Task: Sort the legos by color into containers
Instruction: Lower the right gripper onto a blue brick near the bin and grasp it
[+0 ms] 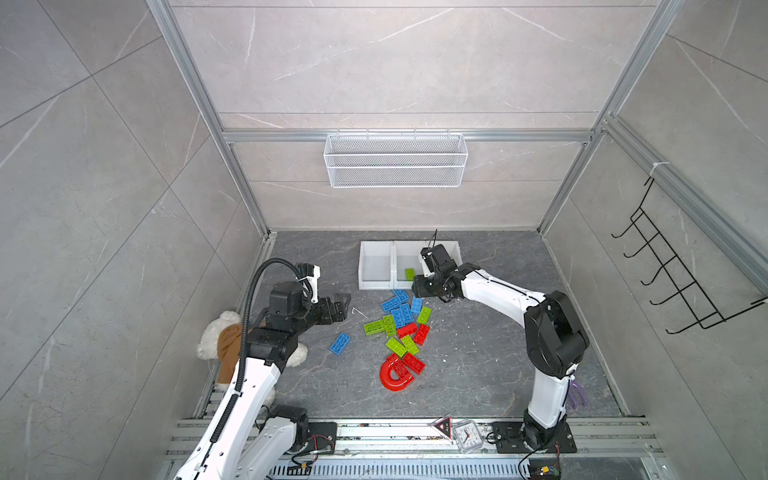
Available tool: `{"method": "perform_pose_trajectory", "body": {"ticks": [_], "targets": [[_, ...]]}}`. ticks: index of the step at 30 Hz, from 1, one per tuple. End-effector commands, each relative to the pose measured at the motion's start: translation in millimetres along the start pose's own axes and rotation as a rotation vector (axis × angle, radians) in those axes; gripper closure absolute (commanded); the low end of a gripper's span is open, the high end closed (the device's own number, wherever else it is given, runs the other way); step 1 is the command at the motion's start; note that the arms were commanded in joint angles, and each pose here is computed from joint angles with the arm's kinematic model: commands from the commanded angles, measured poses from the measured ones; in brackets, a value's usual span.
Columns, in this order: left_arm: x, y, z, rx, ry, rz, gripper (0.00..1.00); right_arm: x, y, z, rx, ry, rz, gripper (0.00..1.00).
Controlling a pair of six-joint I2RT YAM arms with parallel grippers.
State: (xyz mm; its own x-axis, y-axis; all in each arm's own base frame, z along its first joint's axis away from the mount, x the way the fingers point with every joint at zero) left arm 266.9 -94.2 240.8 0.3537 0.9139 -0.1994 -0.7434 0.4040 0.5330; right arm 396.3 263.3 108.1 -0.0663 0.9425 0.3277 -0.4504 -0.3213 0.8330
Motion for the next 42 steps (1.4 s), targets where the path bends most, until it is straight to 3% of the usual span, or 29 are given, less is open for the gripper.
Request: {"method": "perform_pose_trajectory", "body": {"ticks": [1, 33, 42], "targets": [[-6, 8, 17, -0.052, -0.034, -0.018, 0.0, -4, 5, -5, -0.014, -0.03, -0.025, 0.48], [-5, 7, 16, -0.047, -0.034, -0.014, 0.0, -9, -59, -33, 0.127, 0.026, -0.126, 0.49], [-6, 6, 16, -0.047, -0.034, -0.014, 0.0, -19, -59, -38, 0.128, 0.032, -0.169, 0.58]]}}
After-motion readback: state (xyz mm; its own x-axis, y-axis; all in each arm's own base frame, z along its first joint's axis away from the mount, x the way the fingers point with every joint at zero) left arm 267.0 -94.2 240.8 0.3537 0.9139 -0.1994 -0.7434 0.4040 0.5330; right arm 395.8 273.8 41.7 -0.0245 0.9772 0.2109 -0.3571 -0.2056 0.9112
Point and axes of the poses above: each gripper's point midway between its finger pads, its own y axis back along the fingers, its own x axis along the line the jaws close on, z = x × y, the point moved 2 cm from there along y, back along the fingers, and after that the axes turned 12 degrees about -y, right-handed, at the moved point
